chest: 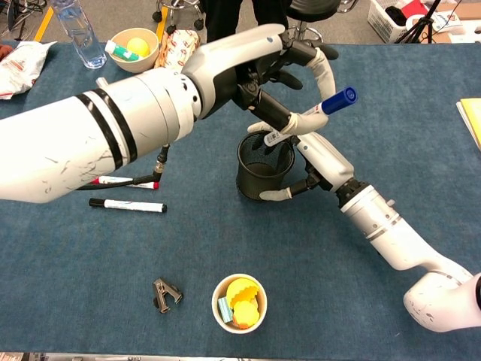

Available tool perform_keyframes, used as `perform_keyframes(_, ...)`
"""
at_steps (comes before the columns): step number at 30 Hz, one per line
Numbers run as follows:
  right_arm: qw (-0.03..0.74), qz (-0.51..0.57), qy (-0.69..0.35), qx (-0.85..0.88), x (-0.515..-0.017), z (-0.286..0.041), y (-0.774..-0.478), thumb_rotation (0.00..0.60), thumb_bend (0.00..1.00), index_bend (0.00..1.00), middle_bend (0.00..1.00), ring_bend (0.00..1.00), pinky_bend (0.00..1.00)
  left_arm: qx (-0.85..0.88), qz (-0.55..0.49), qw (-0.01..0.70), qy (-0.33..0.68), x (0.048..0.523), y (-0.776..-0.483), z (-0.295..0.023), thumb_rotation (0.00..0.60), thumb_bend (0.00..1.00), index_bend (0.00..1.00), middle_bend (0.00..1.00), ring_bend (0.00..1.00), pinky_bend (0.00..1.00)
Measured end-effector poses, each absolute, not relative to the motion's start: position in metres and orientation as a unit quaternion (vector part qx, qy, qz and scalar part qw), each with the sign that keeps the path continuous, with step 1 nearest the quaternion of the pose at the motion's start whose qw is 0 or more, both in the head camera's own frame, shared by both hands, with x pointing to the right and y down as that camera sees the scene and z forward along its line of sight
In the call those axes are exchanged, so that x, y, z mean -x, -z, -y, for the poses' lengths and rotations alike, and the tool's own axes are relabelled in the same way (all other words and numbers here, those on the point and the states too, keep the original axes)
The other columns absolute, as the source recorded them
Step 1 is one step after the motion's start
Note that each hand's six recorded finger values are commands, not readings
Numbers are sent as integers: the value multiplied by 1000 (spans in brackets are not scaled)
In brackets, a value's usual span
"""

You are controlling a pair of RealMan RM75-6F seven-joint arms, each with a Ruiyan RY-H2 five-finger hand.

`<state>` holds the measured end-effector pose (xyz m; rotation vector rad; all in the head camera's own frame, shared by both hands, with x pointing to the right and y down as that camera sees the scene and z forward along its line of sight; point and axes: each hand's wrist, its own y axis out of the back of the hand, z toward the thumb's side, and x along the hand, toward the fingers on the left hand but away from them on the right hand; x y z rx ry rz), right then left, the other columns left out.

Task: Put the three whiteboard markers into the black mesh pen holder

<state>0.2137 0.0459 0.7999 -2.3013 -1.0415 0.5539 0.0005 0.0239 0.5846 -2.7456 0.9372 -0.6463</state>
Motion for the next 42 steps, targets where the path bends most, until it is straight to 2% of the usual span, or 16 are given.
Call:
perform_keyframes(16,278,374,-179,867,-195,-50,-787,600,0,428,509,436,486,925,-307,53,216,2,-595,-20,600,344,711,95,23,145)
perform_keyframes(35,282,372,-174,867,-193,-50,-783,600,0,428,509,435,486,923,-313,28,220,22,-617,-11,600,343,537,82,19,145)
perform_keyframes(42,283,371,-174,867,-193,-50,-783,600,0,427,509,436,486,922,-313,26,224,26,-622,-10,600,344,431,74,13,145)
